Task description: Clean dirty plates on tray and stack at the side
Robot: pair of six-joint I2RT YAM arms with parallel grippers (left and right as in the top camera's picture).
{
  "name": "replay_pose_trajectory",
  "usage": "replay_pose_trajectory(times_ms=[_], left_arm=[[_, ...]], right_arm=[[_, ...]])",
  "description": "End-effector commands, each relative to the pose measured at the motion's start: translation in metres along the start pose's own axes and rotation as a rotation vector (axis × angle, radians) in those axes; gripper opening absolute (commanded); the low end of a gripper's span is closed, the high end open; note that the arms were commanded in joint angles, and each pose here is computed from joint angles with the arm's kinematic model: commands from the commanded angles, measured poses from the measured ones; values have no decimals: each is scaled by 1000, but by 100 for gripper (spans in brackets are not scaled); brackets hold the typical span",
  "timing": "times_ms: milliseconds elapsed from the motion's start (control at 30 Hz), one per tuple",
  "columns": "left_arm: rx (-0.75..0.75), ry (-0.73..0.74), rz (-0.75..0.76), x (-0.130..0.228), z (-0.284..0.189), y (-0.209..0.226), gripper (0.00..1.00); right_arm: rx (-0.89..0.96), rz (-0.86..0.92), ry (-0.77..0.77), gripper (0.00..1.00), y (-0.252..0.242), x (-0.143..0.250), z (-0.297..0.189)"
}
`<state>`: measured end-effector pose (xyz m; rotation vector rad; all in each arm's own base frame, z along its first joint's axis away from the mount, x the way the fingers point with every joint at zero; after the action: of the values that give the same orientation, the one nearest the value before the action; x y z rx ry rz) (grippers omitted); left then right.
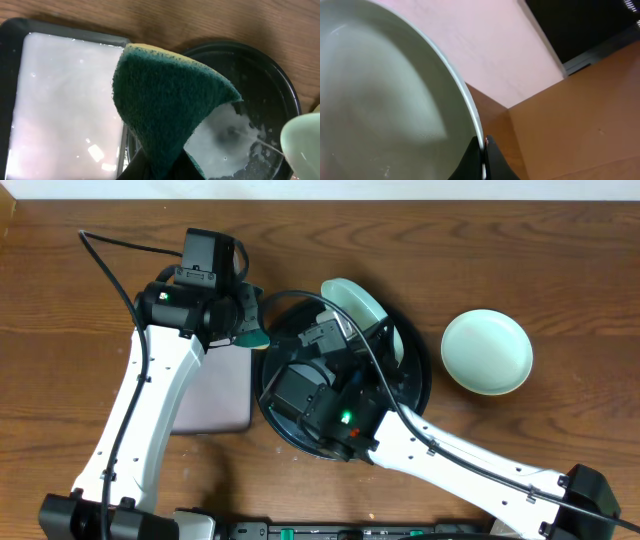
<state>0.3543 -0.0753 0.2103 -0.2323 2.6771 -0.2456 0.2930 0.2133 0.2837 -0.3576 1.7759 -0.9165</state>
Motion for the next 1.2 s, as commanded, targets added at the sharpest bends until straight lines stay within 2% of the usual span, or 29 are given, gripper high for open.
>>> replay_pose_trajectory(times_ms=[0, 333, 533, 767, 967, 1167], left_arm=[[1, 9, 7, 2, 2, 1, 8], [1, 10, 7, 2, 2, 1, 7], [1, 10, 7, 2, 2, 1, 7], [1, 9, 7, 2, 2, 1, 7], [1, 10, 7, 2, 2, 1, 8], [-9, 6, 7, 1, 2, 3, 8]], right_arm=[[68, 26, -37, 1, -18, -8, -4], [-69, 23, 33, 1, 4, 3, 1], [-366, 38, 246, 1, 46, 37, 11], [-688, 205, 559, 1, 74, 73, 33], [-892, 355, 736, 1, 69, 91, 58], [-927, 560, 842, 1, 31, 116, 101]])
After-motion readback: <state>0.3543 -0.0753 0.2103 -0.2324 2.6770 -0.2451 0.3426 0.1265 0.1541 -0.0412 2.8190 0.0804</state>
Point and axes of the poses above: each gripper's point midway between its finger pads, its own z axis out along the fingers, its own y axis along the line the jaws close on, x = y × z, the point moved 1 cm from there along -z, back along the fingers, and after that the axes turned 2 degrees about z, right-handed, at the moved point
